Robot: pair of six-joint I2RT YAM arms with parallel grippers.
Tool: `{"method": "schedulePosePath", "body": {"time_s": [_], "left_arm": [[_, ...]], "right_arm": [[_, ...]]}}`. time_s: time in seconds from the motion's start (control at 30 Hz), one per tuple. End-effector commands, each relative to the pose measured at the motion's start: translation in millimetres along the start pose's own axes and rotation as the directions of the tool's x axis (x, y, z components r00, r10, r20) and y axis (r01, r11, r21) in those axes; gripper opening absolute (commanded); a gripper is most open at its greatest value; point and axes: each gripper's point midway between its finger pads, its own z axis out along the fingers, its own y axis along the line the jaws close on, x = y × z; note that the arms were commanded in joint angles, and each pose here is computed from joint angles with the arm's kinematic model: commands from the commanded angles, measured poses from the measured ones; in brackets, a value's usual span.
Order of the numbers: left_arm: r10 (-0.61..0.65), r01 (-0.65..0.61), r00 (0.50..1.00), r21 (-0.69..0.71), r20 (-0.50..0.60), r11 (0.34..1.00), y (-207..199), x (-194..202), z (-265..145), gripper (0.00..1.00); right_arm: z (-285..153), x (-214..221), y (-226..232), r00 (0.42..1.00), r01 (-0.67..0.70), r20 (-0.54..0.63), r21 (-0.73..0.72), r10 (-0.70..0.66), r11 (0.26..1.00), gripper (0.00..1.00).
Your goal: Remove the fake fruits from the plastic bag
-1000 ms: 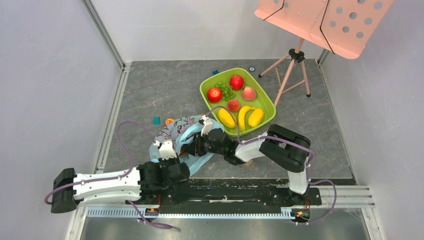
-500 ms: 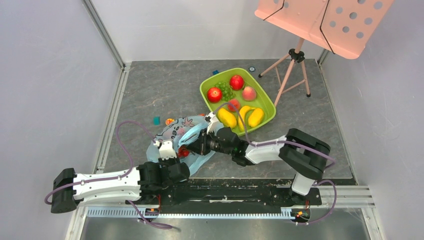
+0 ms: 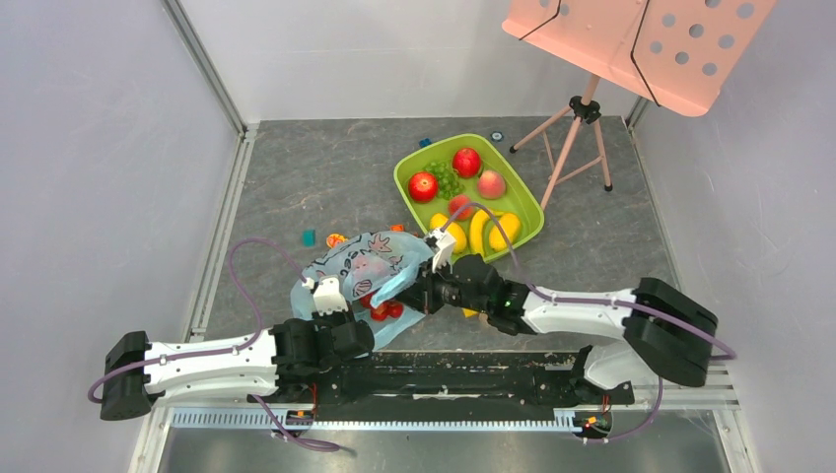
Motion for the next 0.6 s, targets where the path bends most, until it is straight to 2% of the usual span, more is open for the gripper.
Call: {"method": "schedulePosePath", "body": {"time_s": [0.0, 0.57], "left_arm": [[-0.053, 0.053, 0.997, -0.005, 0.064, 0.999, 0, -10, 2, 0.02], [-0.055, 0.055, 0.997, -0.001, 0.053, 0.998, -1, -9, 1, 0.02]], "right_arm": [[-24, -7, 1, 0.997, 0.08, 0.02, 0.013, -0.08, 0.997, 0.0], [-89, -16, 12, 0.988, 0.148, 0.034, -0.001, -0.147, 0.989, 0.0]]}}
